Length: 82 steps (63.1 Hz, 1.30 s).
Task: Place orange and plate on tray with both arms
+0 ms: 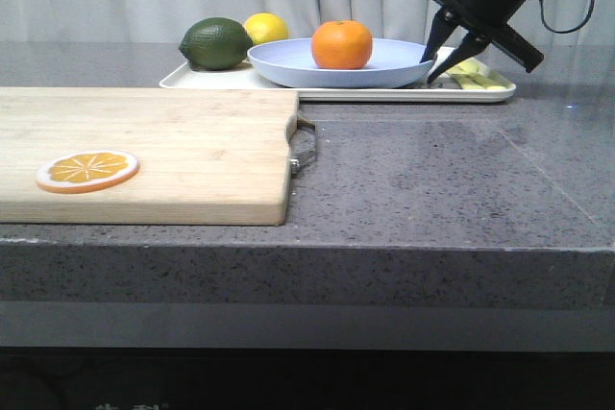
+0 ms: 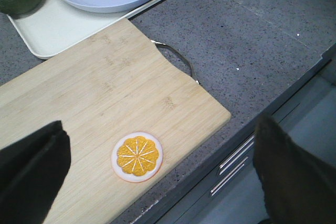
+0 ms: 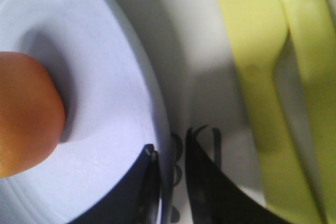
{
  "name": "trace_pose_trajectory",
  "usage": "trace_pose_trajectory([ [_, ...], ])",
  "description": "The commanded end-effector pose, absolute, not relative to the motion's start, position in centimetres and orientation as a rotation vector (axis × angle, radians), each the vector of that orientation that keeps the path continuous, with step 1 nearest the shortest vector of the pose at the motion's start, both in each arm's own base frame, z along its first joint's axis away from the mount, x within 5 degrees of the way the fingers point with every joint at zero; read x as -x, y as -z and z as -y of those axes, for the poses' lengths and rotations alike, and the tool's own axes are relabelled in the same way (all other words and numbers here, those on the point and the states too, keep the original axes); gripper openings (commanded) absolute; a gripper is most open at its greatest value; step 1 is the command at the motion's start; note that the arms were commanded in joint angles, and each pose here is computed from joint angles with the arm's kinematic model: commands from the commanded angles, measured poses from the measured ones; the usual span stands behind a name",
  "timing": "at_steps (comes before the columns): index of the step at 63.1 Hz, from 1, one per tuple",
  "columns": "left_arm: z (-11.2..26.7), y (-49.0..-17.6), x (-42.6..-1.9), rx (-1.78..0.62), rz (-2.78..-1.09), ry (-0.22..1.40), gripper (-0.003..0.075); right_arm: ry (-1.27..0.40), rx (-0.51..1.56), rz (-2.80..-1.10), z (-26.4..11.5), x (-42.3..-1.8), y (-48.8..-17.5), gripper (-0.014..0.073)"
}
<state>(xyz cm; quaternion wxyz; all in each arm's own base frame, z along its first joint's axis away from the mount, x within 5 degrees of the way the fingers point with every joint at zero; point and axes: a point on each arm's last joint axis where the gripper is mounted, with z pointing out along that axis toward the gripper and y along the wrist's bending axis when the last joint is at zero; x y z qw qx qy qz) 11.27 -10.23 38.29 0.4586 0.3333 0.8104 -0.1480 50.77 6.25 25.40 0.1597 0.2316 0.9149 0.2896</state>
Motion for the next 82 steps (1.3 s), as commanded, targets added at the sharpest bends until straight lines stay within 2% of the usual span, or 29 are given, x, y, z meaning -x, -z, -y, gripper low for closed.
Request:
trace_pose_trajectory([
  [1,10.3,-39.7,-11.4,-0.773,-1.915,0.402,0.0683,-0.865,-0.602,-2.5,-6.2,-49.9,-30.2,0.0336],
  [6,10.3,-39.7,-11.3,-0.773,-1.917,0.401,0.0683,-0.866,-0.597,-2.507,-6.2,-49.8,-30.3,0.0441],
  [10,10.3,-39.7,-11.3,-0.773,-1.917,0.401,0.0683,-0.866,-0.592,-2.51,-6.2,-49.7,-30.5,0.0482],
  [28,10.3,-39.7,-11.3,-0.773,-1.917,0.401,0.0683,-0.862,-0.533,-2.496,-6.2,-47.8,-33.9,0.0484],
  [38,10.3,-39.7,-11.3,-0.773,-1.917,0.401,0.0683,-0.83,-0.407,-2.541,-6.1,-45.3,-36.9,0.0484],
  [46,10.3,-39.7,-11.3,-0.774,-1.918,0.399,0.0683,-0.735,-0.243,-2.553,-5.8,-42.9,-39.6,0.0481],
  [68,10.3,-39.7,-11.4,-0.774,-1.917,0.399,0.0683,-0.514,0.141,-2.299,-4.9,-34.5,-49.1,0.0474],
  [82,10.3,-39.7,-11.3,-0.775,-1.919,0.399,0.0683,-0.412,0.275,-2.202,-4.5,-28.2,-51.2,0.0474],
])
